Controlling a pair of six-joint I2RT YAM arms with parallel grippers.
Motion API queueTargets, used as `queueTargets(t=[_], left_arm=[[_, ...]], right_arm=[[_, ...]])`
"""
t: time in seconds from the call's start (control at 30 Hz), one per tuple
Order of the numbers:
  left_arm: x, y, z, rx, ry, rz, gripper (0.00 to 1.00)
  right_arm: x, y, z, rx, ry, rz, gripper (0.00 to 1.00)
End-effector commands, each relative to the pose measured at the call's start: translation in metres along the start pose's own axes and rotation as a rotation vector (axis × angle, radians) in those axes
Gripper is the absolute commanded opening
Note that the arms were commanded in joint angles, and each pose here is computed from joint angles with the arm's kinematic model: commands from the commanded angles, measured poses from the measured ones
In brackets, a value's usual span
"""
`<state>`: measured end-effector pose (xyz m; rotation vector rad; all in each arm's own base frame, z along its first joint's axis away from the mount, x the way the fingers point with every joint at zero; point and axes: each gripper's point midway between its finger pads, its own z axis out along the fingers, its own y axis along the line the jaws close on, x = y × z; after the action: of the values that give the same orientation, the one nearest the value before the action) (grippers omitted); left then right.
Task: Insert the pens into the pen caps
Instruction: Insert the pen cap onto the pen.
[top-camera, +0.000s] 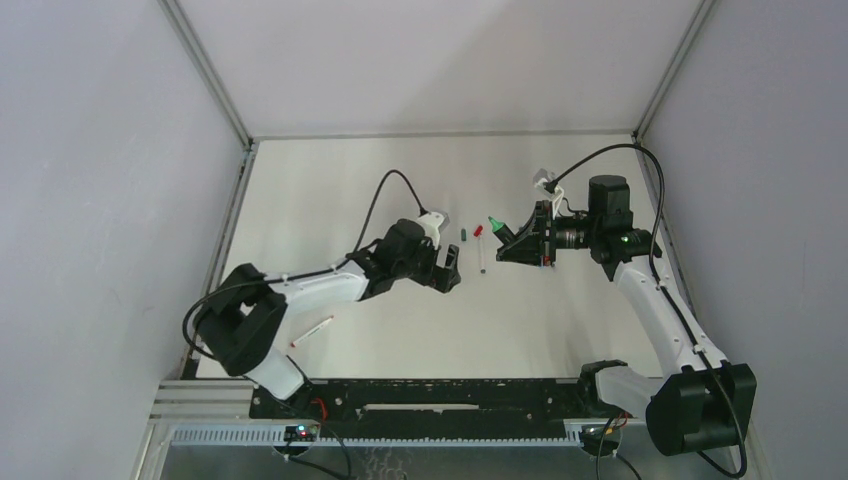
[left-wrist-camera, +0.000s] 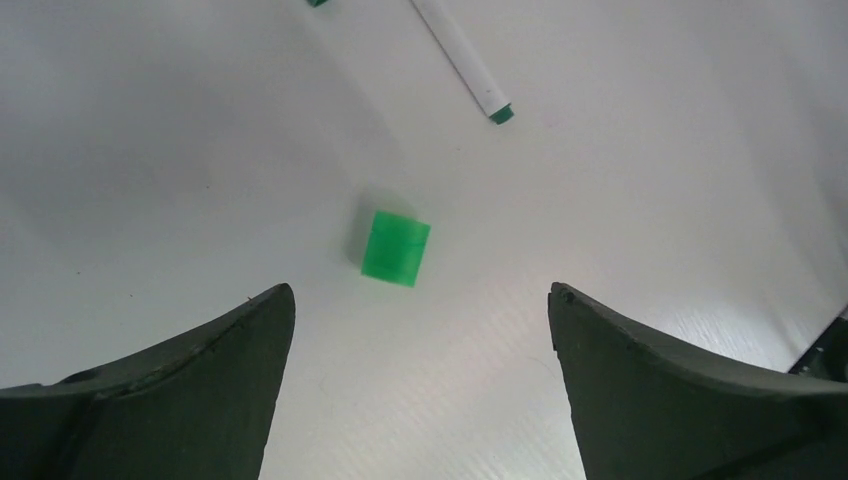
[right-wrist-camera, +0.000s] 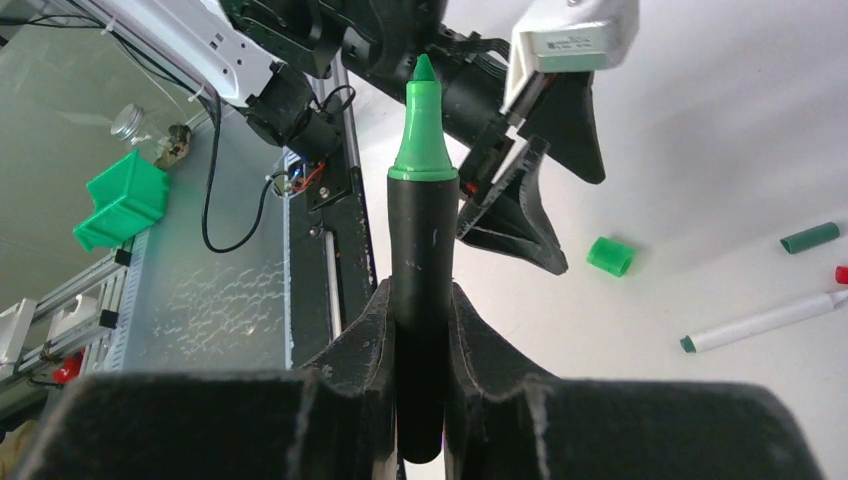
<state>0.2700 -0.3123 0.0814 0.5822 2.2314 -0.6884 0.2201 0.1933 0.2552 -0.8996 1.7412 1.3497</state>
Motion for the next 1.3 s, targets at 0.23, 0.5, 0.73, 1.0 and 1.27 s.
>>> queueTargets(t=[0.23,0.5,0.73,1.0,1.27], left_arm=[[-0.009,0.003,0.030,-0.045,0.142,0.119,1.00],[0.005,0.009,0.041,-0.058,0.211,0.126,1.00],[0.012,0.012,0.045,-0.073,0.248,0.153,0.86],[0.013,0.011,0.051,-0.113,0.277,0.207,0.74],[0.011,0.015,0.052,-0.149,0.279,0.215,0.73]], right_arm=[[-0.016,0.007,-0.004,-0.007,-0.022,-0.072,0.00],[-0.016,0.007,-0.004,-0.006,-0.023,-0.071,0.00],[-0.016,0.007,-0.004,-0.005,-0.023,-0.070,0.00],[-0.016,0.006,-0.005,-0.003,-0.023,-0.070,0.00],[-0.017,0.006,-0.006,-0.001,-0.026,-0.071,0.00]])
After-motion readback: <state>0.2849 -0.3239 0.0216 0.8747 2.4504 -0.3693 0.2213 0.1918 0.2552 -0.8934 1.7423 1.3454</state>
